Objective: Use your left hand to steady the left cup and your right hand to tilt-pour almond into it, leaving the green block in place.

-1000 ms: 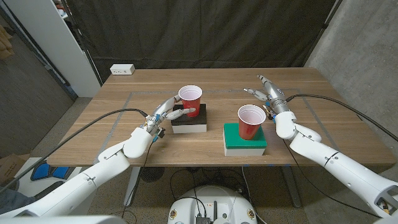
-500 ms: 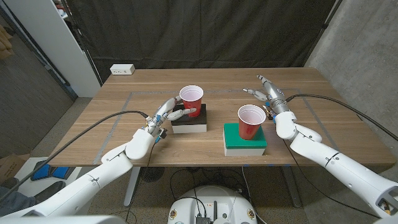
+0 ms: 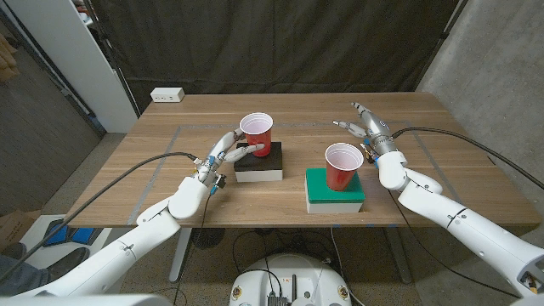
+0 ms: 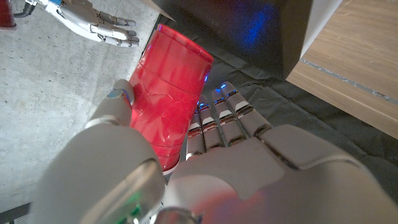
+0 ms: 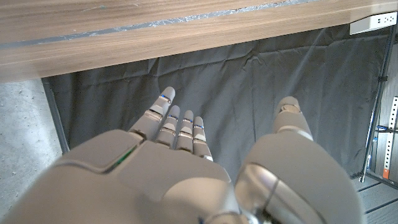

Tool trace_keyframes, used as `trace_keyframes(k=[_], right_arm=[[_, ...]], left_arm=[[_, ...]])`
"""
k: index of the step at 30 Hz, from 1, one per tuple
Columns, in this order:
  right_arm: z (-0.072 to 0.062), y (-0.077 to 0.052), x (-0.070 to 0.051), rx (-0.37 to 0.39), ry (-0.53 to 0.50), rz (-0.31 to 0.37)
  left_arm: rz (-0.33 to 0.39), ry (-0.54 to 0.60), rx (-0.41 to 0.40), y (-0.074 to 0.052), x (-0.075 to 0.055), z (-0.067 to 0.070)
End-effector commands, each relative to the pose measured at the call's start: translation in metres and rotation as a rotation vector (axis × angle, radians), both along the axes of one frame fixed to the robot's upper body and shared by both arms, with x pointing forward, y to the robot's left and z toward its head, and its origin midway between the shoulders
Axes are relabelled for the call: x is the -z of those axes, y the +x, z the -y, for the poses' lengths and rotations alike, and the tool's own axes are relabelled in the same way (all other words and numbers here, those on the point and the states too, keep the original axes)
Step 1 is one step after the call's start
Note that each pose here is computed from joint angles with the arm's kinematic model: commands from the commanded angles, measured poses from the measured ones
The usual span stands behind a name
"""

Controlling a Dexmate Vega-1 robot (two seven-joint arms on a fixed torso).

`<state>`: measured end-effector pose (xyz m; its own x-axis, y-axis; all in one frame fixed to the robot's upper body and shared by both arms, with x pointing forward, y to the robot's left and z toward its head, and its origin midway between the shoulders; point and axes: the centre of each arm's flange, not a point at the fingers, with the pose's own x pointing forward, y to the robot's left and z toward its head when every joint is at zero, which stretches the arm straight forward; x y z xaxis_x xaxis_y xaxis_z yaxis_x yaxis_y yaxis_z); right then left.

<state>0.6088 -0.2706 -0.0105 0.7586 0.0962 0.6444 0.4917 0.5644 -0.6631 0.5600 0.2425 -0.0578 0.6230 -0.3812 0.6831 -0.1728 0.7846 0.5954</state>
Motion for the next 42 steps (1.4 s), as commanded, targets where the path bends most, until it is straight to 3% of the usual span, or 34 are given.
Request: trace_keyframes(k=[1, 10, 30, 42], right_arm=[[0.003, -0.003, 0.001, -0.05, 0.029, -0.014], [0.007, -0.014, 0.008, -0.066, 0.044, -0.01], [0.016, -0.043, 0.02, -0.098, 0.074, 0.003], [0.024, -0.068, 0.03, -0.09, 0.077, 0.013]], left_arm=[[-0.039, -0.004, 0.012, -0.003, -0.013, -0.006], [-0.073, 0.038, 0.016, -0.001, -0.022, -0.008], [-0.059, 0.014, 0.025, -0.008, -0.025, -0.009], [-0.062, 0.016, 0.019, -0.01, -0.025, -0.01]])
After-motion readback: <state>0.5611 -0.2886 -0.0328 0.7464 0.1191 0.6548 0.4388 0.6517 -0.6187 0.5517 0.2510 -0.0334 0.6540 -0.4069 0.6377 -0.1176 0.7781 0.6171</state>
